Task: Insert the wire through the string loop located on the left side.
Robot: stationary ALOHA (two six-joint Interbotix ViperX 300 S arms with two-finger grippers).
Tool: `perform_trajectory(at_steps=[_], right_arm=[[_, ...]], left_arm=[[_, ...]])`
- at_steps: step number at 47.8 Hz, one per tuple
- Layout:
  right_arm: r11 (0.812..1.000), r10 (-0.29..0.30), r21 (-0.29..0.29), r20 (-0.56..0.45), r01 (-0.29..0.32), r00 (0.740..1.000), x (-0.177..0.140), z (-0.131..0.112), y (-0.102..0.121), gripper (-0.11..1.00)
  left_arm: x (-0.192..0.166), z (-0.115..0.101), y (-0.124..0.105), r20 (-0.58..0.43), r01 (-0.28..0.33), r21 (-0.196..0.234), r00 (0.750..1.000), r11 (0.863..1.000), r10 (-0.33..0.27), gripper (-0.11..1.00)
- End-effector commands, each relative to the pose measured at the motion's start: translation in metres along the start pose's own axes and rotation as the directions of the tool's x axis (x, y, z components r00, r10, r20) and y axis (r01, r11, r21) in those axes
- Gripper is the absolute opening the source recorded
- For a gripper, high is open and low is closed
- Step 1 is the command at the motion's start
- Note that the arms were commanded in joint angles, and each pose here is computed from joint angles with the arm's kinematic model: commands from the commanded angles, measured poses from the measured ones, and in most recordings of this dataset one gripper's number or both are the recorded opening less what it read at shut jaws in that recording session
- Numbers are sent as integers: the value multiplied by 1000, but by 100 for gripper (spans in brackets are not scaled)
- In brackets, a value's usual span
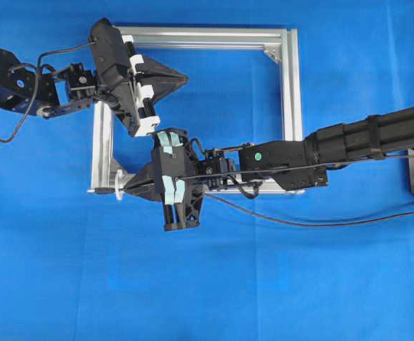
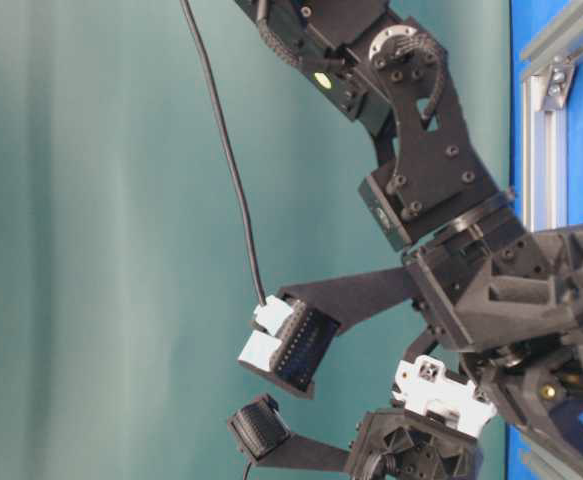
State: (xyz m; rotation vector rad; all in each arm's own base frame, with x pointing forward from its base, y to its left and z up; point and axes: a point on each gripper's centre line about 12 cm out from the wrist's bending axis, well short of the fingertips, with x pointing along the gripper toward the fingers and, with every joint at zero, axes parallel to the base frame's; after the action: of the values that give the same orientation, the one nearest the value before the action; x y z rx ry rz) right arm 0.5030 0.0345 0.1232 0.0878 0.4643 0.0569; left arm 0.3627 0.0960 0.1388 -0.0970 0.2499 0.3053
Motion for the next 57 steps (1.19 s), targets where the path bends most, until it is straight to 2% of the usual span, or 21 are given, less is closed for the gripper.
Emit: perform_trajectory(at_steps=[1, 18, 38, 48, 57], right_arm=[[1000, 2, -2, 44, -2, 999, -3, 18, 0, 0], [1000, 1, 0, 45, -1, 999, -3, 18, 0, 0], [1000, -1, 0, 45, 1, 999, -3, 17, -1, 0], [1000, 1, -2, 45, -1, 999, -3, 18, 0, 0], [1000, -1, -1, 43, 1, 999, -3, 17, -1, 0]], left_arm=[[-3, 15, -3, 47, 8, 2, 999, 1000, -9, 0], [-21, 8, -2, 29, 10, 3, 1000, 1000, -10, 0], [-93, -14, 1, -10, 18, 11, 1000, 1000, -18, 0], [-132, -25, 9, -5, 3, 6, 1000, 1000, -3, 0], [-147, -25, 9, 13, 8, 3, 1000, 1000, -8, 0]])
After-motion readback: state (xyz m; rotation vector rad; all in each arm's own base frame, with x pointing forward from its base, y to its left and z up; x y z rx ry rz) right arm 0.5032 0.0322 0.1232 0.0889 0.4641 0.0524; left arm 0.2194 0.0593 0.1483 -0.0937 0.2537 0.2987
